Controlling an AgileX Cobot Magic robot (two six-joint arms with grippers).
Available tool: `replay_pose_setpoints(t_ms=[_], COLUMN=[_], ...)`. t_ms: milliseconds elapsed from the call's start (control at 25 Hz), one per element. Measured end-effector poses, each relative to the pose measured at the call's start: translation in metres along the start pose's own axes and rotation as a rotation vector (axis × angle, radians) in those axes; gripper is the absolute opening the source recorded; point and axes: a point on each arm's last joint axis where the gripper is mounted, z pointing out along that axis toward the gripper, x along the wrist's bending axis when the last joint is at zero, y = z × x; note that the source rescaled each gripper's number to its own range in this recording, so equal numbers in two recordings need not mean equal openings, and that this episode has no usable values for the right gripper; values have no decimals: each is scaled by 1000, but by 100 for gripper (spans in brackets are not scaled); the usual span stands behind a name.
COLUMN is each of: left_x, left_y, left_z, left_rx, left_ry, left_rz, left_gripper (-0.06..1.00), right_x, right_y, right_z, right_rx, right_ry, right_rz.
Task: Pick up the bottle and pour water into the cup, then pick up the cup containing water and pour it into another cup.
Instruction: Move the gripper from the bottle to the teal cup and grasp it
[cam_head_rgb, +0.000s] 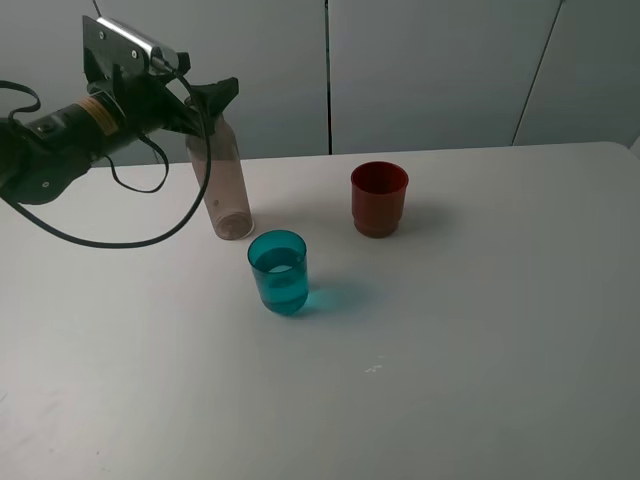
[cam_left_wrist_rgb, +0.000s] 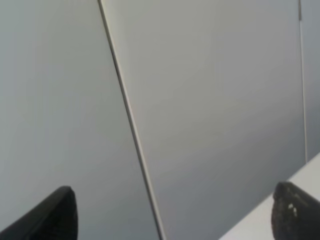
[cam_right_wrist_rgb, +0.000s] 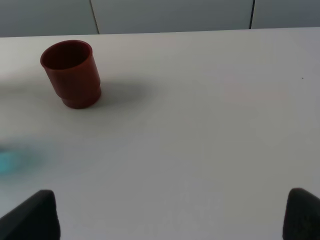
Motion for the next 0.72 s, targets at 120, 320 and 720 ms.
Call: replay_pose_setpoints(t_ms=[120, 320, 720], left_x=[3, 9, 13], left_y=[32, 77, 151], left_z=[-7, -25, -95], left_rx=[-16, 44, 267], left_ry=[25, 99, 394], left_rz=[4, 56, -129], left_gripper=[98, 98, 98], right_x=[0, 0, 0], right_y=[0, 0, 0], right_z=[0, 0, 0], right_rx=[0, 0, 0], right_ry=[0, 0, 0], right_rz=[0, 0, 0])
